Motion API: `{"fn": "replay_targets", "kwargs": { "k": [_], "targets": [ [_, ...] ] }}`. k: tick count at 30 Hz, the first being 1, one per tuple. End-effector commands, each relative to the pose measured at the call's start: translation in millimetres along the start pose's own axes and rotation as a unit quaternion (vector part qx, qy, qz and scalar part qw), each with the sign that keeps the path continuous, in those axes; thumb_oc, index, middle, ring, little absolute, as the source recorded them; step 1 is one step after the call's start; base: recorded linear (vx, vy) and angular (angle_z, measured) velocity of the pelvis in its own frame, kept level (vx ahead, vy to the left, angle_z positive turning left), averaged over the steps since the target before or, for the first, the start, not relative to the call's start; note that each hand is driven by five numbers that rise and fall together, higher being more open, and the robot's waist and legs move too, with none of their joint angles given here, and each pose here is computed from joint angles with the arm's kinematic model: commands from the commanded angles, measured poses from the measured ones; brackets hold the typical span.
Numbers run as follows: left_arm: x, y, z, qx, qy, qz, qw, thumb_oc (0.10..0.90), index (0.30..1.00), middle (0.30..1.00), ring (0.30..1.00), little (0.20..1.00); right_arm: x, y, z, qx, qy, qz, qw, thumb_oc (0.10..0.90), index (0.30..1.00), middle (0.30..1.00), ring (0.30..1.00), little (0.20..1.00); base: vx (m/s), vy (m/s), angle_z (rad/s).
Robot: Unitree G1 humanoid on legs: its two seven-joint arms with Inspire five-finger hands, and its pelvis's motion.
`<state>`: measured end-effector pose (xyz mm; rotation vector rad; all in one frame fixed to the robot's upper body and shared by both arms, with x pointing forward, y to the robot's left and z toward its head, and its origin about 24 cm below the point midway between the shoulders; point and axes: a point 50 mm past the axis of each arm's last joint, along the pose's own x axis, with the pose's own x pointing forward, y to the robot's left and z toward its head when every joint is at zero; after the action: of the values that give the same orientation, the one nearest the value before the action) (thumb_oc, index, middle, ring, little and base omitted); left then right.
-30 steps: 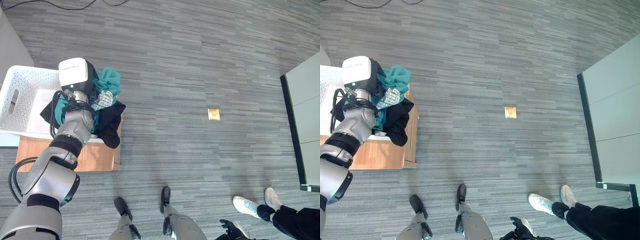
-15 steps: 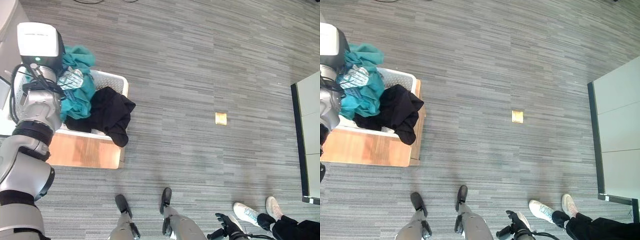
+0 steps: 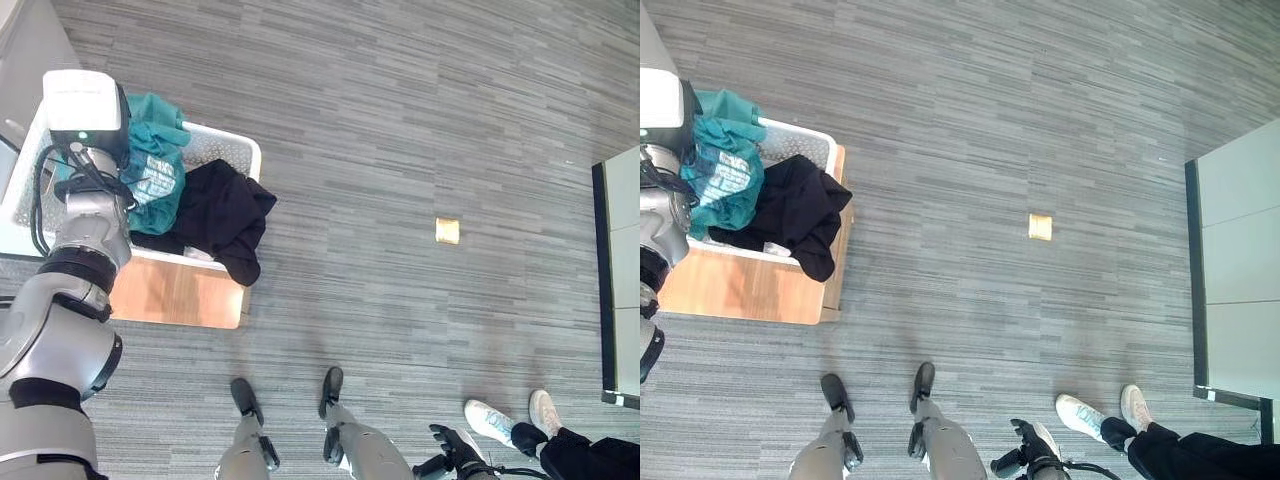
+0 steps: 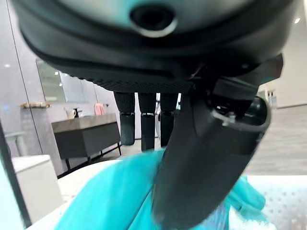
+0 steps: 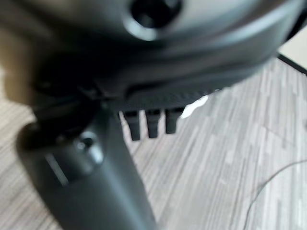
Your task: Pick up bed clothes into laundry basket.
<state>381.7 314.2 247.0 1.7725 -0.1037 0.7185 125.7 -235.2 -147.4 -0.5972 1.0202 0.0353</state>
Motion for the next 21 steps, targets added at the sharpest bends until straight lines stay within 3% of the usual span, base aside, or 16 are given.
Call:
{"fn": "replay_targets", "kwargs": {
  "k": [1, 7, 8, 9, 10, 12, 13, 14, 15, 16, 21],
  "targets": [
    [26, 52, -12, -0.011, 0.032, 0.089, 0.995, 0.8, 0.9, 0.9, 0.9, 0.9, -4, -9, -23, 0.016, 0.043, -0.021, 0.999, 0.8, 0.9, 0.9, 0.9, 0.9, 0.0, 0.0, 0.0],
    [26, 62, -2, -0.02, -0.001, 0.106, 0.994, 0.8, 0.9, 0.9, 0.9, 0.9, 1, -13, -9, 0.0, 0.023, -0.021, 1.0, 0.8, 0.9, 0.9, 0.9, 0.9, 0.04, -0.009, 0.07],
    [25, 66, 1, -0.073, -0.006, 0.113, 0.991, 0.8, 0.9, 0.9, 0.9, 0.9, 2, -18, -1, -0.016, 0.008, -0.026, 1.0, 0.8, 0.9, 0.9, 0.9, 0.9, 0.04, -0.026, 0.13],
    [24, 66, 0, -0.073, -0.005, 0.113, 0.991, 0.8, 0.9, 0.9, 0.9, 0.9, 2, -19, -1, -0.017, 0.009, -0.026, 0.999, 0.8, 0.9, 0.9, 0.9, 0.9, 0.06, -0.063, 0.19],
    [18, 74, 5, -0.161, -0.019, 0.139, 0.977, 0.8, 0.9, 0.9, 0.9, 0.9, 5, -25, 13, -0.033, -0.014, -0.034, 0.999, 0.8, 0.9, 0.9, 0.9, 0.9, 0.06, -0.063, 0.16],
    [5, 76, 12, -0.256, -0.036, 0.165, 0.952, 0.8, 0.9, 0.9, 0.9, 0.9, 9, -40, 46, -0.051, -0.065, -0.061, 0.995, 0.8, 0.9, 0.9, 0.9, 0.9, 0.06, -0.062, 0.12],
    [3, 74, 10, -0.256, -0.032, 0.163, 0.952, 0.8, 0.9, 0.9, 0.9, 0.9, 9, -41, 45, -0.055, -0.064, -0.062, 0.995, 0.8, 0.9, 0.9, 0.9, 0.9, 0.06, -0.053, 0.04],
    [-17, 71, 18, -0.337, -0.061, 0.17, 0.924, 0.8, 0.9, 0.9, 0.9, 0.9, 9, -63, 87, -0.053, -0.127, -0.1, 0.985, 0.8, 0.9, 0.9, 0.9, 0.9, 0.03, -0.033, 0.24],
    [-18, 70, 17, -0.337, -0.058, 0.169, 0.924, 0.8, 0.9, 0.9, 0.9, 0.9, 9, -64, 87, -0.056, -0.126, -0.1, 0.985, 0.8, 0.9, 0.9, 0.9, 0.9, 0.09, -0.056, 0.26],
    [-43, 52, 21, -0.399, -0.069, 0.148, 0.902, 0.8, 0.9, 0.9, 0.9, 0.9, 1, -96, 135, -0.053, -0.2, -0.152, 0.966, 0.8, 0.9, 0.9, 0.9, 0.9, 0.08, -0.023, 0.41],
    [-101, 18, 21, -0.489, -0.083, 0.078, 0.865, 0.8, 0.9, 0.9, 0.9, 0.9, -48, -172, 228, -0.01, -0.355, -0.261, 0.898, 0.8, 0.9, 0.9, 0.9, 0.9, 0.09, -0.031, 0.61]
  ]
}}
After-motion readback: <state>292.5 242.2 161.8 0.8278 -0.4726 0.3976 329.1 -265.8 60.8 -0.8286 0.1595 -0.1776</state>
